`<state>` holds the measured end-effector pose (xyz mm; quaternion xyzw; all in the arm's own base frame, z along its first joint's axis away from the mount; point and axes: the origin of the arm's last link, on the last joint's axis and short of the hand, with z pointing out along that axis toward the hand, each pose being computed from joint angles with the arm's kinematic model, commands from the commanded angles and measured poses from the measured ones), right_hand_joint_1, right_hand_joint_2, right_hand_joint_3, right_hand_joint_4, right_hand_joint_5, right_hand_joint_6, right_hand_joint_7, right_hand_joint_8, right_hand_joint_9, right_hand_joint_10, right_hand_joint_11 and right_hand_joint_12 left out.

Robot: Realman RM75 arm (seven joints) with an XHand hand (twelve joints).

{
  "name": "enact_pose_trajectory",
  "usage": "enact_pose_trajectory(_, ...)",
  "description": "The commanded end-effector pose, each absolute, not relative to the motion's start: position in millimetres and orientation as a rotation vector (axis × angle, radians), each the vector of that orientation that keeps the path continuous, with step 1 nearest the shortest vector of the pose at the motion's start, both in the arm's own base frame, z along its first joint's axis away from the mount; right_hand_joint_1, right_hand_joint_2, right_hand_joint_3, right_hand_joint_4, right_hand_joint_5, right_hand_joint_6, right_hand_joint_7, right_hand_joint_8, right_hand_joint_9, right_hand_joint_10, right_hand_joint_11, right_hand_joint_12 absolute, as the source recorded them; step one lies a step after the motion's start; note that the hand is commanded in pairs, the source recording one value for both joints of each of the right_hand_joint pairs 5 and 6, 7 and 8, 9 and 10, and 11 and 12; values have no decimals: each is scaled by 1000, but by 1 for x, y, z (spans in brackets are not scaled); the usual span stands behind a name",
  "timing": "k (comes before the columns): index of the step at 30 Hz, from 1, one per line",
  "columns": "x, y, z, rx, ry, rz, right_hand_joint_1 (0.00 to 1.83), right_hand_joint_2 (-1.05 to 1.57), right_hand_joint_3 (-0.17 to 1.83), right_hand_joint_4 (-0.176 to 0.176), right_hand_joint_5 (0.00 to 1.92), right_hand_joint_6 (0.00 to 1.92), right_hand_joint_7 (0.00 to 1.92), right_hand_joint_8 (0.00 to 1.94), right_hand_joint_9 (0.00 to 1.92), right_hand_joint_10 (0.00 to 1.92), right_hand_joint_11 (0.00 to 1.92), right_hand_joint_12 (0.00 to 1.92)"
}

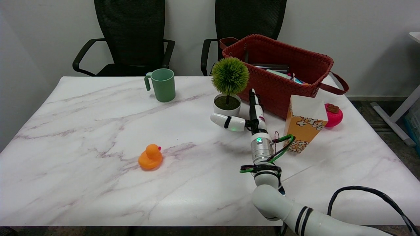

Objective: Pick up the potted plant.

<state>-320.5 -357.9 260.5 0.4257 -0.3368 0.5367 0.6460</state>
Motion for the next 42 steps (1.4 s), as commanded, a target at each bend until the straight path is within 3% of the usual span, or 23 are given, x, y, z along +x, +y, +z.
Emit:
enact_pose_trajectory(1, -321, -377, 264, 958, -802, 1229, 1101, 70, 341, 0, 0, 0, 0, 0, 0, 0, 0, 0)
enact_pose_trajectory(33, -327, -400, 263, 961, -833, 1188, 1105, 147, 218, 0, 0, 0, 0, 0, 15, 15, 0, 0)
enact_pose_trajectory(42, -326, -405, 261, 962, -845, 1187, 1135, 280, 111, 0, 0, 0, 27, 27, 128, 128, 0, 0)
